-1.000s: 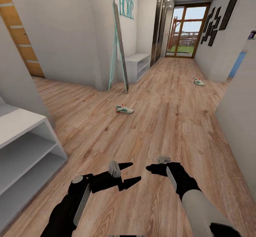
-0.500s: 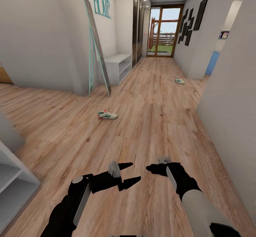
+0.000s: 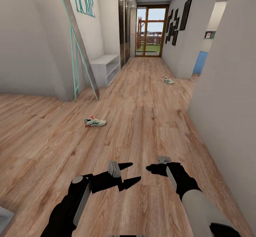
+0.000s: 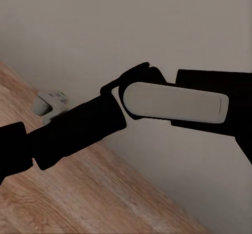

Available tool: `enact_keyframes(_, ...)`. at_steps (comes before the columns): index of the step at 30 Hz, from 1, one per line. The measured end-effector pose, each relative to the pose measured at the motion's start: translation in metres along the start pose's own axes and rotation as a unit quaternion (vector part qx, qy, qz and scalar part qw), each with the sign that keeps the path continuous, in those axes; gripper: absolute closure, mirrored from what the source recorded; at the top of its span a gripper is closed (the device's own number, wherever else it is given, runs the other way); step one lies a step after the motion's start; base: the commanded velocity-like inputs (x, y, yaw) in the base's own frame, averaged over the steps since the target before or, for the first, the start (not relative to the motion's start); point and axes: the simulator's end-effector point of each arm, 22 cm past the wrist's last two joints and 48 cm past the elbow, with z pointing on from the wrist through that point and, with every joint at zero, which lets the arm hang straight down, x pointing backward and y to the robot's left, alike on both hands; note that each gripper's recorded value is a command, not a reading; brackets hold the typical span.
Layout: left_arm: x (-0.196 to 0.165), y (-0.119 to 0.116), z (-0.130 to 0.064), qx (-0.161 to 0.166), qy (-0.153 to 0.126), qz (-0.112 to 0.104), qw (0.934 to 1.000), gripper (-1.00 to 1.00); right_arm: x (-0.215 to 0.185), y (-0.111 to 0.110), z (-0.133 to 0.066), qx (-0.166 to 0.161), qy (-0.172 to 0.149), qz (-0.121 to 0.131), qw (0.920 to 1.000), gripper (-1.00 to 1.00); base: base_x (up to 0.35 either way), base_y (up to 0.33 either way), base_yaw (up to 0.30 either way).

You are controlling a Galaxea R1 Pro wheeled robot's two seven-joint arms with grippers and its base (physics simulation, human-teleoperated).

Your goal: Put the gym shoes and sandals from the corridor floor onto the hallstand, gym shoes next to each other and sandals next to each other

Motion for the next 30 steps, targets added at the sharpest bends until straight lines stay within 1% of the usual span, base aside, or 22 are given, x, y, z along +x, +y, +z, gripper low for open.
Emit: enact_keyframes(30, -0.0026, 0.0051, -0.0042, -0.008, -0.005, -0.002, 1.0, -1.0, -0.0006, -0.0005, -0.0003, 0.001, -0.001, -0.001, 1.0, -1.0, 0.346, 0.0, -0.005)
